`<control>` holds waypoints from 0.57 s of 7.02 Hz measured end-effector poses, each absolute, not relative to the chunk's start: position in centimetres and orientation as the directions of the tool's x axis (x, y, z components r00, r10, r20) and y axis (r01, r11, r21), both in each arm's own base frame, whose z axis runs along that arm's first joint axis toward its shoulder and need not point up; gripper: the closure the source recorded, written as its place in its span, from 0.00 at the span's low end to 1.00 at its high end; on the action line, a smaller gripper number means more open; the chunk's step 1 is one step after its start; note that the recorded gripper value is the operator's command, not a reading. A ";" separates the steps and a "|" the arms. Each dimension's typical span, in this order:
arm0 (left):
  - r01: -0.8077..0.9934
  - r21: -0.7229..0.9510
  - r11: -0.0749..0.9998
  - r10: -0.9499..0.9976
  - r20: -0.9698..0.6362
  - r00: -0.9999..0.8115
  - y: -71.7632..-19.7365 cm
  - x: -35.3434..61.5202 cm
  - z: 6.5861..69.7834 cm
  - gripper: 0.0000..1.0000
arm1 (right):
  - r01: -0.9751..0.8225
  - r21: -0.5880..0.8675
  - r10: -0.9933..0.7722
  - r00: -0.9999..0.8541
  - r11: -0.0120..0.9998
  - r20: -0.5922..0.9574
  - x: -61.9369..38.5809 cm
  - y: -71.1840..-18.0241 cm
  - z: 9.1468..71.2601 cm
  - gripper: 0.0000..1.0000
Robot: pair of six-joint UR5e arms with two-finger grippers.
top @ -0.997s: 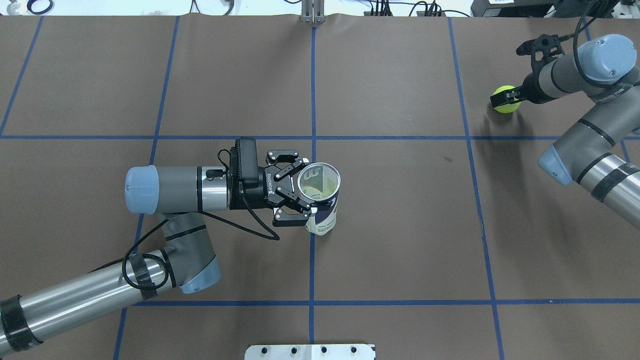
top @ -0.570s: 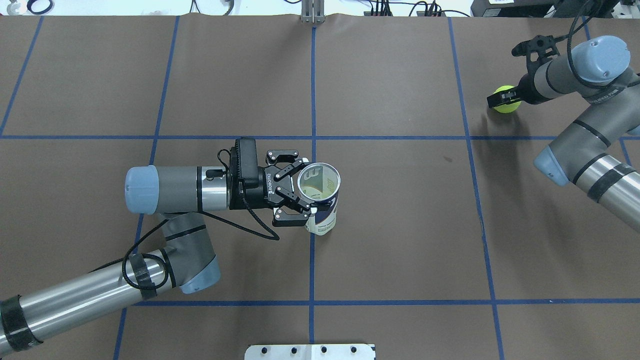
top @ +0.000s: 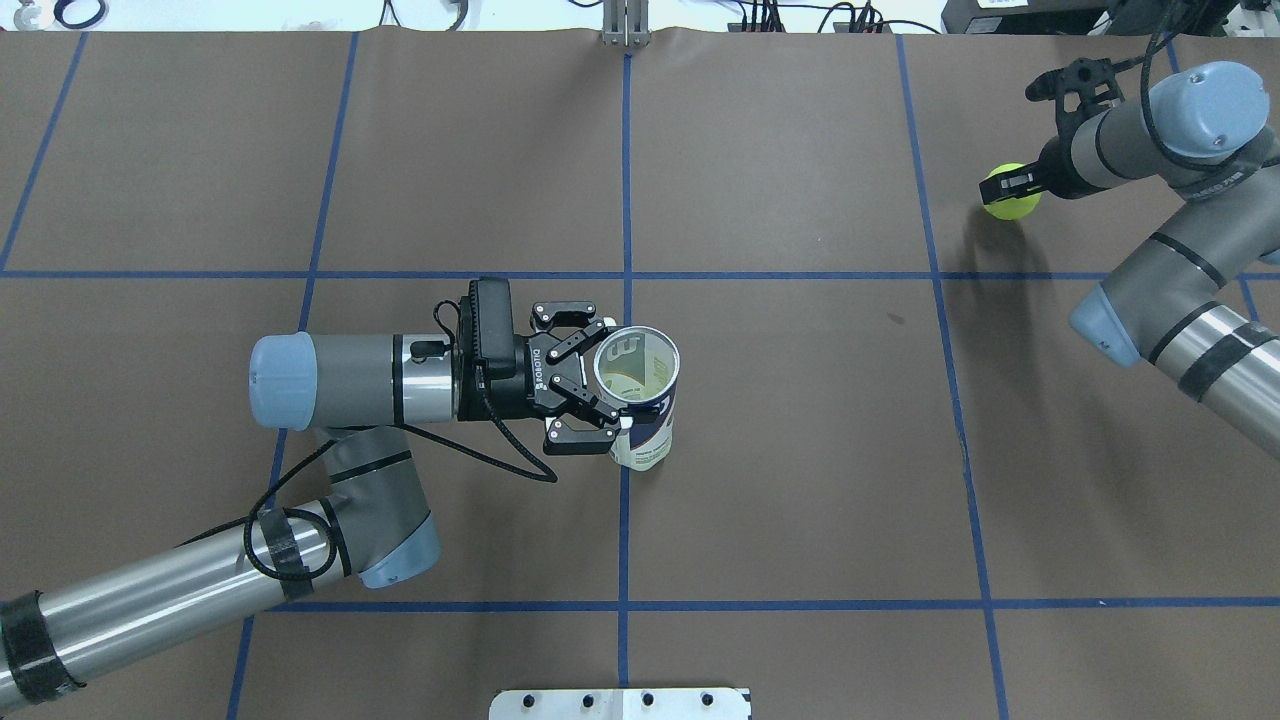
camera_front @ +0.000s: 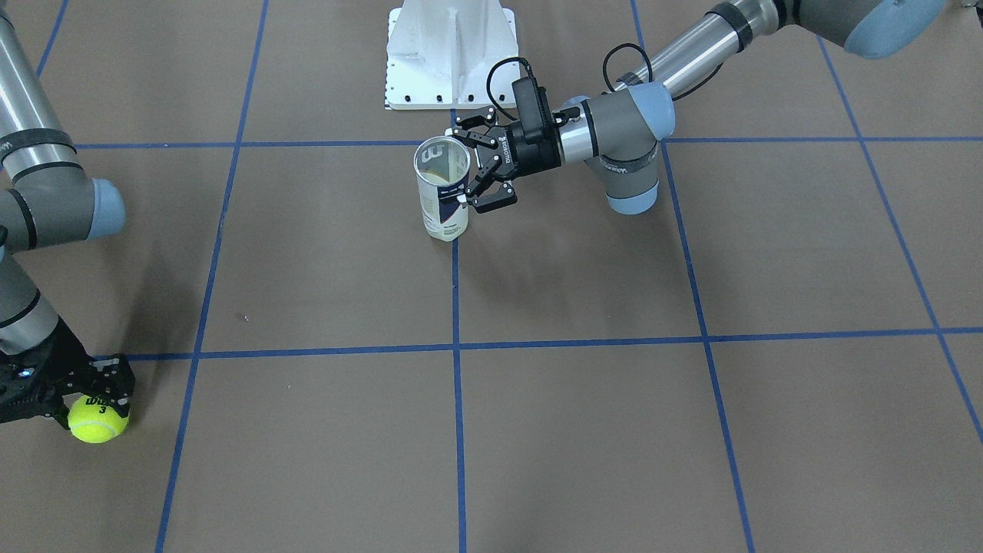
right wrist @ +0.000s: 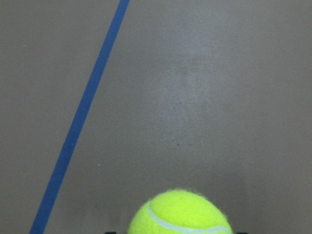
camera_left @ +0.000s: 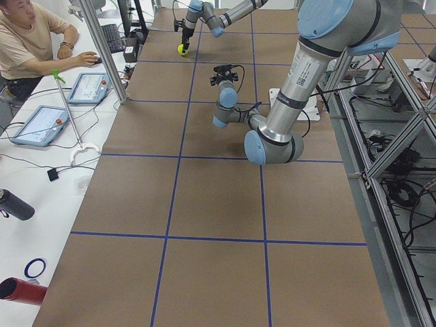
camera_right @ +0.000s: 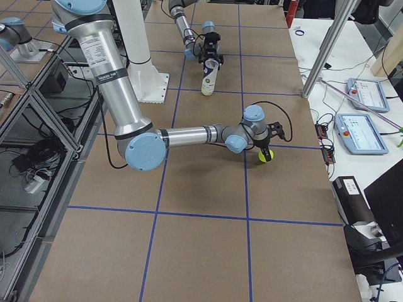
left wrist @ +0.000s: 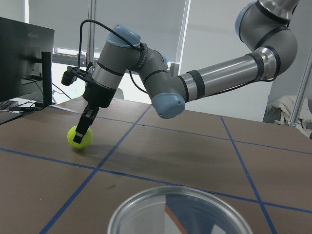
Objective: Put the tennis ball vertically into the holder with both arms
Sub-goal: 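Close the right gripper on the second ball and lift it, then carry the second ball over the holder's opening with the right gripper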
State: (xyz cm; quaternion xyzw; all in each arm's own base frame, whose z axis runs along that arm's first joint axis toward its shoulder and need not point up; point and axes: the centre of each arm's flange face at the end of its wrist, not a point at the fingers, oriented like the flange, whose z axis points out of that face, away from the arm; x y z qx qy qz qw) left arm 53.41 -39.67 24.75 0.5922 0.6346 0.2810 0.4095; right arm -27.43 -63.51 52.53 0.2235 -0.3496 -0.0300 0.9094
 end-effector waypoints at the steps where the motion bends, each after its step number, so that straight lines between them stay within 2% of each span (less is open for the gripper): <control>1: 0.522 0.841 0.141 0.982 -0.187 0.037 -39.7 53.4 24.7 0.10 | -0.115 0.419 -0.208 0.733 0.901 0.648 -26.5 -63.6 50.6 1.00; 4: 0.522 0.841 0.140 0.982 -0.186 0.036 -39.6 53.5 24.7 0.10 | -0.191 0.296 -0.109 0.642 0.936 0.759 -23.9 -60.4 35.8 1.00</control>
